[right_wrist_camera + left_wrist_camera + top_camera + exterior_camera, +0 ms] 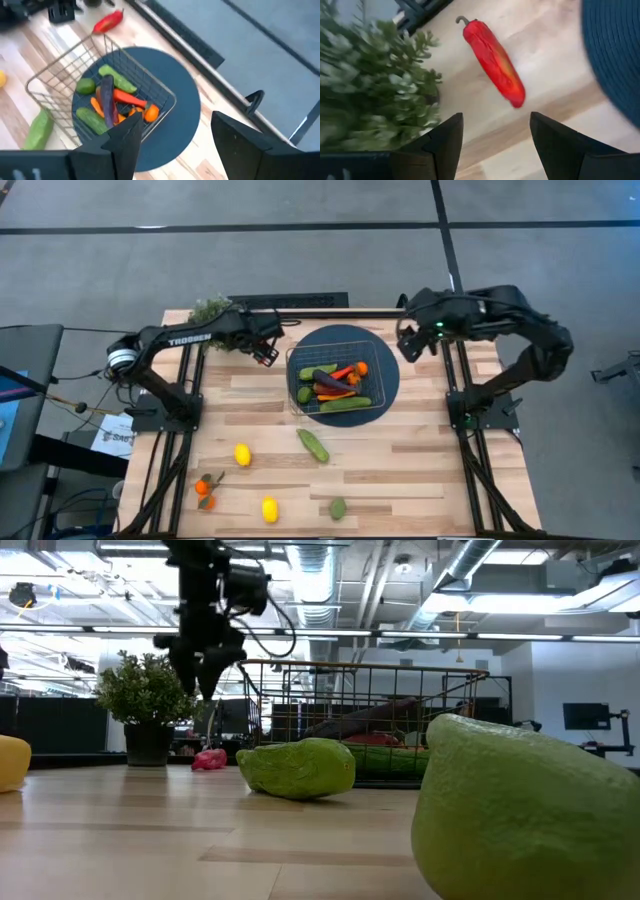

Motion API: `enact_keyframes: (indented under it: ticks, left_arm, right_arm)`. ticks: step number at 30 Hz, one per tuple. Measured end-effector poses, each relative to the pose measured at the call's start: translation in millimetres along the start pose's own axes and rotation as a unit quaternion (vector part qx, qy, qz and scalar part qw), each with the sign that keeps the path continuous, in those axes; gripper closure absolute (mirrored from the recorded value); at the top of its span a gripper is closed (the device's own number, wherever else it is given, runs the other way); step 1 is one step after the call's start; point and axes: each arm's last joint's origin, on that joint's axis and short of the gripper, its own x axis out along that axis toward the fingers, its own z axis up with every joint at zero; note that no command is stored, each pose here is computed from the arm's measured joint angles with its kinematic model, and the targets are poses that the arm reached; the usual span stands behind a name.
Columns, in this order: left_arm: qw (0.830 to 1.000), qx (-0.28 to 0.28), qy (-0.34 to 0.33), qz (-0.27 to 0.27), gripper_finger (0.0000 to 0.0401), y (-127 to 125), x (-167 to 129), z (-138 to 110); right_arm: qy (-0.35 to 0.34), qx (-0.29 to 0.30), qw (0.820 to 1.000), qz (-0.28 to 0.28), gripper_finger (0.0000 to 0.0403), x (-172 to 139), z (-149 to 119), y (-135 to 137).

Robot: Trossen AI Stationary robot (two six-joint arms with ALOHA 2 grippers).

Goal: Build produce basket
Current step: Put the red chili pepper into the wire basket

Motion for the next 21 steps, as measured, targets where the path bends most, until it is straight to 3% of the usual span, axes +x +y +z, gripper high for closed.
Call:
enact_keyframes:
  ticks: [8,12,21]
  left_arm:
    - [0.994,-0.103,0.000,-0.027,0.0183,1,41,-12]
    - [0.990,-0.126,-0.015,-0.067,0.0183,-3,53,-14]
    - [0.987,-0.151,-0.027,-0.055,0.0183,4,59,-11]
  right_arm:
    - [-0.006,-0.019,1.000,0.002,0.0148,-2,-2,6]
    - [0.009,-0.046,0.999,-0.003,0.0148,9,0,19]
    - [0.039,-0.084,0.996,-0.017,0.0148,33,3,40]
